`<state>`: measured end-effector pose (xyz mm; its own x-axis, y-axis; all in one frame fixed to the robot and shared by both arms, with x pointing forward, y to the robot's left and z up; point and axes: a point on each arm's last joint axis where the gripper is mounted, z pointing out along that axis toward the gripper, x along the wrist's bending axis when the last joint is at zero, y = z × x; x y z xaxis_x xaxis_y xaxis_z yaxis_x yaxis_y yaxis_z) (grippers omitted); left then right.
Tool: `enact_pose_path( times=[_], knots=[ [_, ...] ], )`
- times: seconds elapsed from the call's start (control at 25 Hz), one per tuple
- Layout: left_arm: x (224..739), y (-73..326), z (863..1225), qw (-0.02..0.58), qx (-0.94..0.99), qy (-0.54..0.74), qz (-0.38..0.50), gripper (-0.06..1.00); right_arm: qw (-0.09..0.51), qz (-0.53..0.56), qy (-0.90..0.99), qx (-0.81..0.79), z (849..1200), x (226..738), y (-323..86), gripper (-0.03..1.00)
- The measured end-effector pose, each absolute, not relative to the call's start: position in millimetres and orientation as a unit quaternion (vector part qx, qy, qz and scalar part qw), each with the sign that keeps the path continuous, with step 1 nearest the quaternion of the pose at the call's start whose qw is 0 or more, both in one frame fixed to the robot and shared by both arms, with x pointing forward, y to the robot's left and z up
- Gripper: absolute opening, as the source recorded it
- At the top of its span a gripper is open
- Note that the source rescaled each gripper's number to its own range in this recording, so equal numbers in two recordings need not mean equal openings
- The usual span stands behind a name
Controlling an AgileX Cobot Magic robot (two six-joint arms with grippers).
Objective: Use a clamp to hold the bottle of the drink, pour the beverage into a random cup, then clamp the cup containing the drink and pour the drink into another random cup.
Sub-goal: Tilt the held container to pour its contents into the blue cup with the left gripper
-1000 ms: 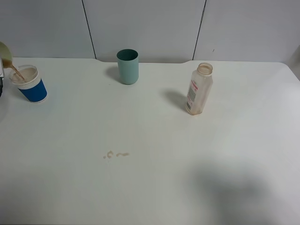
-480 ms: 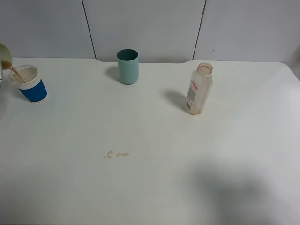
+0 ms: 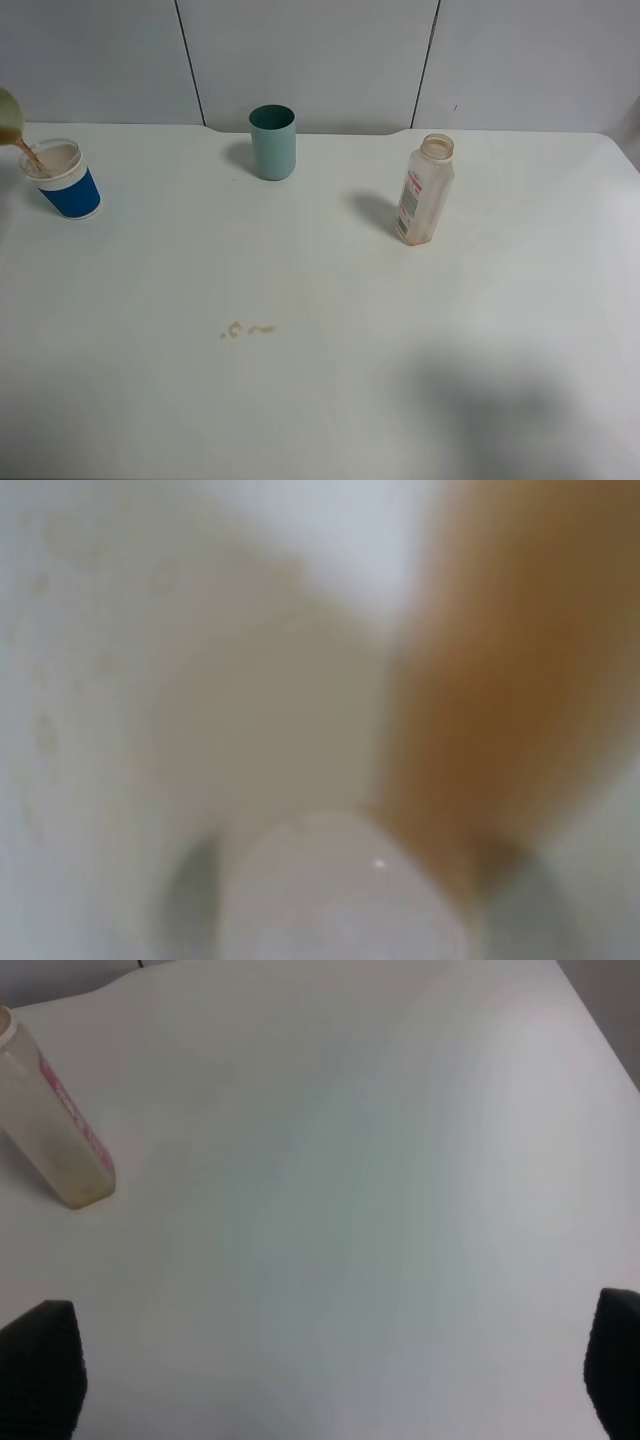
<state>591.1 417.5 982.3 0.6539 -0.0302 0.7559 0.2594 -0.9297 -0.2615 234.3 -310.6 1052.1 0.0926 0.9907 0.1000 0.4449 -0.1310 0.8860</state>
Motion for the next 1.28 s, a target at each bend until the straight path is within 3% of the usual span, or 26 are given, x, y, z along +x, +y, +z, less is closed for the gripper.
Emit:
enact_pose_path(
  times=[1.28],
  knots=[
    [603,406,972,0.226,-0.895,0.038,-0.384,0.01,0.357,0.383,0.554,0.647,1052,234,-311,1.0]
  ],
)
